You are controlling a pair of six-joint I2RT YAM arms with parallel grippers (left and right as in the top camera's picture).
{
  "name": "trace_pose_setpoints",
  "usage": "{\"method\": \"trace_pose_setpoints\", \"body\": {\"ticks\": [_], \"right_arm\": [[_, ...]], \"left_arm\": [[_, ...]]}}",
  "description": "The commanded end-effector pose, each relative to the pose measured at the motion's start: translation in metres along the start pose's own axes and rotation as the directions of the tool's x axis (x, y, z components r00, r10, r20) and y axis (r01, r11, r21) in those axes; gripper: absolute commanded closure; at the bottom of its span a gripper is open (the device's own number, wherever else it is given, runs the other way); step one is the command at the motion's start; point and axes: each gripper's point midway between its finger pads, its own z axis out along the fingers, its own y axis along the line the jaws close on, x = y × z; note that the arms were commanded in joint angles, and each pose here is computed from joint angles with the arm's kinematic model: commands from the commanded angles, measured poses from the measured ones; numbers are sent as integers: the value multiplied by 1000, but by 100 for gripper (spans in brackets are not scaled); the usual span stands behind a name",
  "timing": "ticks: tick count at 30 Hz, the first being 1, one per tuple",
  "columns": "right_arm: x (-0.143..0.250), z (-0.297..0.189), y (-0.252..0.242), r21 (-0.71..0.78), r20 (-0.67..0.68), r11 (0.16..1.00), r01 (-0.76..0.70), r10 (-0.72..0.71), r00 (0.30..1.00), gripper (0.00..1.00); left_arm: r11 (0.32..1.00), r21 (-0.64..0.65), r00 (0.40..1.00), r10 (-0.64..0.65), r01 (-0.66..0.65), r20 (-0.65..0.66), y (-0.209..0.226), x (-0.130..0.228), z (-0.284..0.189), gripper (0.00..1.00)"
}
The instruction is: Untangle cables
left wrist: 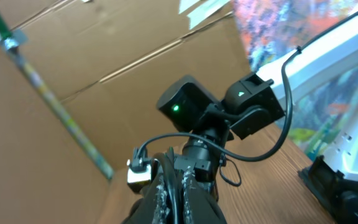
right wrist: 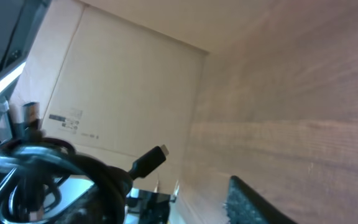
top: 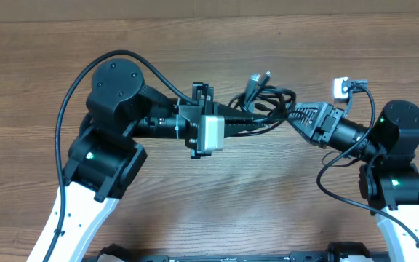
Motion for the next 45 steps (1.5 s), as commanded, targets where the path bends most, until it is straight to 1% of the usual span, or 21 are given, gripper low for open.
{"method": "trace_pose_setpoints", "body": {"ticks": [1, 3, 4, 5, 8, 12, 13, 18, 19, 21, 24, 27, 28, 30, 31, 34, 35, 37, 39, 41, 45], "right_arm": [[-10, 0, -2, -17, 28, 999, 37, -37, 999, 41], [-8, -1, 16, -88, 4, 990, 112, -112, 994, 36], [-6, -2, 25, -123, -6, 981, 148, -150, 989, 33], [-5, -2, 30, -145, -11, 974, 174, -178, 984, 33], [0, -6, 47, -213, -25, 943, 256, -268, 963, 27], [2, -7, 55, -241, -21, 922, 302, -316, 949, 18], [2, -8, 55, -242, -20, 921, 304, -318, 948, 15], [4, -9, 62, -268, -18, 900, 344, -362, 932, 8], [4, -10, 64, -274, -15, 893, 356, -374, 927, 6], [5, -10, 64, -277, -15, 888, 366, -384, 923, 5], [6, -10, 64, -280, -21, 889, 363, -383, 923, 4], [6, -10, 64, -282, -25, 889, 361, -383, 924, 4], [6, -10, 64, -282, -26, 890, 357, -379, 925, 5], [6, -10, 64, -282, -26, 890, 358, -380, 925, 5], [6, -10, 64, -282, -26, 891, 357, -379, 925, 5], [7, -10, 64, -281, -27, 892, 354, -376, 926, 5], [7, -10, 63, -280, -29, 894, 350, -373, 927, 5], [7, -10, 63, -278, -33, 897, 344, -367, 930, 5], [7, -9, 61, -274, -37, 902, 335, -358, 933, 5], [7, -9, 61, -274, -37, 902, 334, -357, 933, 5], [1, -8, 60, -253, -22, 927, 277, -292, 956, 4]], "left_arm": [[992, -124, 1000, -25, 24, -7, 9, -30, -14, 96], [982, -174, 997, -79, 74, -25, 17, -24, -15, 96], [970, -212, 991, -129, 119, -31, 23, -20, -16, 96], [961, -236, 987, -158, 146, -31, 27, -19, -17, 96], [897, -343, 954, -299, 278, -9, 43, -11, -23, 96], [803, -422, 895, -443, 421, 50, 56, -5, -28, 96], [768, -448, 874, -481, 457, 68, 60, -1, -31, 96], [564, -575, 757, -634, 592, 158, 76, 22, -46, 96], [502, -595, 719, -668, 628, 195, 79, 27, -50, 96], [450, -596, 682, -692, 664, 237, 82, 28, -53, 96], [335, -572, 588, -734, 749, 340, 88, 28, -58, 96], [170, -541, 462, -756, 824, 465, 95, 32, -66, 96], [65, -489, 358, -764, 870, 536, 97, 35, -68, 96], [-18, -435, 265, -769, 900, 582, 96, 36, -68, 96], [-75, -394, 200, -768, 916, 609, 96, 38, -67, 96], [-144, -351, 122, -764, 925, 634, 96, 43, -66, 96], [-178, -337, 87, -762, 924, 642, 96, 47, -65, 96], [-217, -320, 48, -758, 922, 651, 96, 52, -64, 96], [-287, -277, -30, -742, 917, 669, 96, 58, -62, 96], [-381, -222, -137, -719, 898, 681, 95, 68, -59, 96], [-413, -200, -214, -758, 888, 616, 88, 77, -42, 96]]}}
